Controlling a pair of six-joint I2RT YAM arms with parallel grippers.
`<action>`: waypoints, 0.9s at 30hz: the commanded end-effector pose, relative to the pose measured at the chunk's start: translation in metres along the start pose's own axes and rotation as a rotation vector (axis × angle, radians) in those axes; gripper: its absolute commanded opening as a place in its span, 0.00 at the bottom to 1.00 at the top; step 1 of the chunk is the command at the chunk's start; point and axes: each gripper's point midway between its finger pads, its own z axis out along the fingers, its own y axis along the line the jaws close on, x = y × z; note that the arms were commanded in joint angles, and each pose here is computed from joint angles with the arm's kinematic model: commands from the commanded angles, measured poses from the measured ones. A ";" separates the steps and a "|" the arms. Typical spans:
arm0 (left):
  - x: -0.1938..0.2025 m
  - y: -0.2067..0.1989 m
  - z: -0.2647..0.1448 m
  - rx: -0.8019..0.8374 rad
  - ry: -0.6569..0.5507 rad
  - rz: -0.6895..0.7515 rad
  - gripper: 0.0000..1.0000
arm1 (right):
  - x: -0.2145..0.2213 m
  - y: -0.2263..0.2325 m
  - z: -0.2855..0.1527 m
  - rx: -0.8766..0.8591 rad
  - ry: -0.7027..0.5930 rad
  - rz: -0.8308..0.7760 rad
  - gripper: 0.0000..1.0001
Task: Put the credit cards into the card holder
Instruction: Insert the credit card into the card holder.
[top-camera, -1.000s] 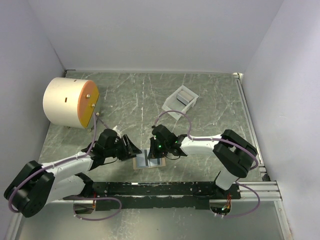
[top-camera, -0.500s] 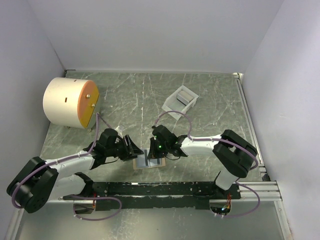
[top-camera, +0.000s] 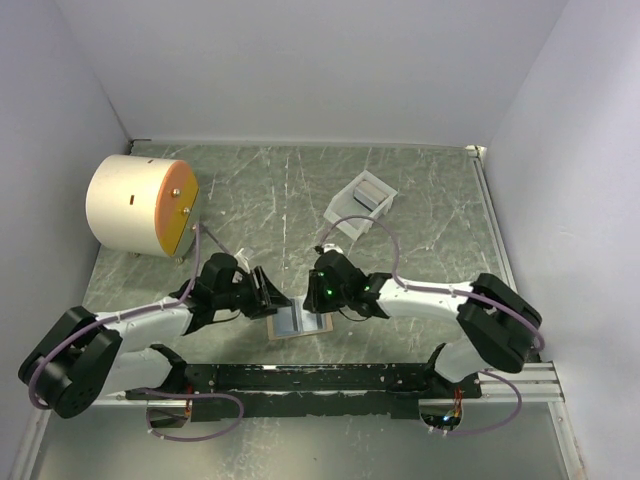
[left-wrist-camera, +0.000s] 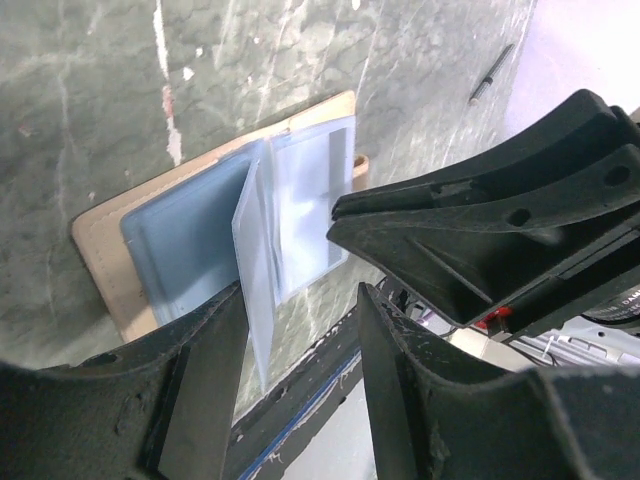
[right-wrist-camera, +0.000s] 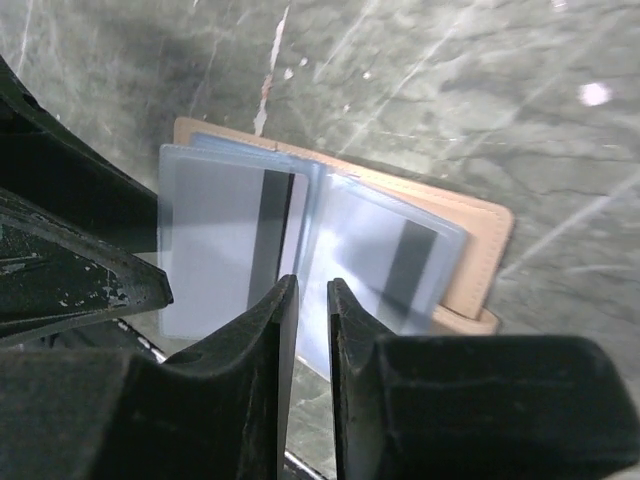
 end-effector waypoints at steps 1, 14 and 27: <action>-0.011 -0.027 0.002 0.076 0.000 0.059 0.57 | -0.011 -0.027 -0.015 0.124 -0.102 -0.010 0.21; -0.011 -0.054 0.017 0.126 0.033 0.118 0.59 | -0.031 -0.049 -0.044 0.250 -0.246 0.081 0.38; -0.009 -0.058 0.017 0.086 0.006 0.155 0.60 | -0.084 -0.036 -0.107 0.205 -0.509 0.094 0.45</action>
